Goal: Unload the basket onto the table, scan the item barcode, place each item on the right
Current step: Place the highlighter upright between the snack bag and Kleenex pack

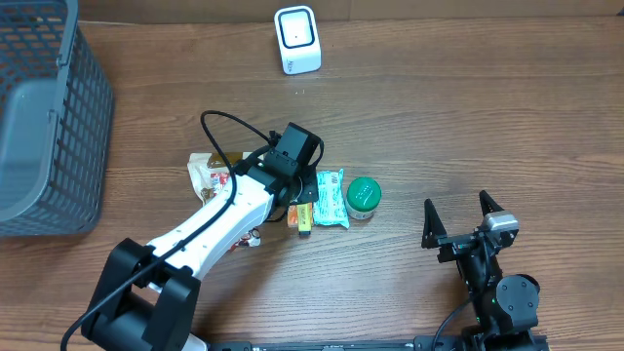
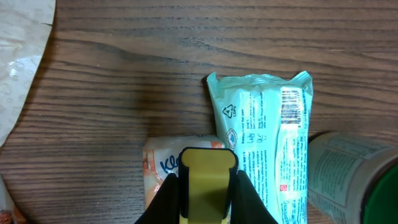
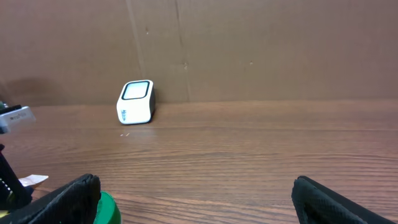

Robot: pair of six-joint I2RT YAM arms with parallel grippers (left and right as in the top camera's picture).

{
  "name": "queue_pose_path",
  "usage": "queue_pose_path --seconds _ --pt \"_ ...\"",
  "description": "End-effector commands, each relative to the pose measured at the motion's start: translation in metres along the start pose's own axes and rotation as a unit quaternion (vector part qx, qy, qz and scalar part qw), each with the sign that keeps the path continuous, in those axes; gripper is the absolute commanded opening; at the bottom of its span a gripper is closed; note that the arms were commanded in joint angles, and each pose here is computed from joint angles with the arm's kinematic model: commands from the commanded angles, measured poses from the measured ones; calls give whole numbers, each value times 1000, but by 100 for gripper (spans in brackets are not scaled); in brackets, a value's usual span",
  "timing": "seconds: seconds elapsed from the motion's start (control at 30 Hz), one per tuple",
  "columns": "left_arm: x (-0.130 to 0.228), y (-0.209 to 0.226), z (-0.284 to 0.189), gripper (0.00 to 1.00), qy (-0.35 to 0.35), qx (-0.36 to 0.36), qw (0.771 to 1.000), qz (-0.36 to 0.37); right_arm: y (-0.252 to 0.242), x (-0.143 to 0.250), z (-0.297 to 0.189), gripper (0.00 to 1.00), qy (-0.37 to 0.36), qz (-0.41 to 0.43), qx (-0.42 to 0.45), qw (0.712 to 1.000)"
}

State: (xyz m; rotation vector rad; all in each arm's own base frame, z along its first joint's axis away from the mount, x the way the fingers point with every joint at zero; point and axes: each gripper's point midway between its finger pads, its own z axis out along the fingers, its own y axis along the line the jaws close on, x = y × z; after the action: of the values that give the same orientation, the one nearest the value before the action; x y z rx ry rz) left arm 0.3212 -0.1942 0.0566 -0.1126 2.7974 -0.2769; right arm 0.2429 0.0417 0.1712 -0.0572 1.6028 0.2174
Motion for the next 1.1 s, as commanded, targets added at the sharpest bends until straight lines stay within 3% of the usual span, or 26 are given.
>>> queue_pose_path --seconds 0.0,0.13,0.23,0.33,0.4,0.57,0.77,0.87,1.07 --pt "-5 7 2 9 -11 -17 1000 -9 -3 1 0 100 -3 4 6 1000" --pt "-8 10 2 17 -18 -26 999 -9 -3 1 0 100 -3 4 6 1000" --pt "-9 10 2 32 -20 -26 999 -9 -3 1 0 100 -3 4 6 1000" --pt "-12 8 1 54 -26 -23 999 1 -3 1 0 100 -3 4 6 1000" --pt "-16 5 -2 58 -28 -20 999 11 -3 1 0 100 -3 4 6 1000" --pt "-12 -4 -16 50 3 -9 1000 14 -3 1 0 100 -3 4 6 1000" --pt "19 0 -22 39 78 -9 997 13 -3 1 0 100 -3 4 6 1000" --pt "35 9 -25 39 109 -30 993 14 -3 1 0 100 -3 4 6 1000" --pt "51 10 -23 29 131 -38 990 23 -3 1 0 100 -3 4 6 1000"
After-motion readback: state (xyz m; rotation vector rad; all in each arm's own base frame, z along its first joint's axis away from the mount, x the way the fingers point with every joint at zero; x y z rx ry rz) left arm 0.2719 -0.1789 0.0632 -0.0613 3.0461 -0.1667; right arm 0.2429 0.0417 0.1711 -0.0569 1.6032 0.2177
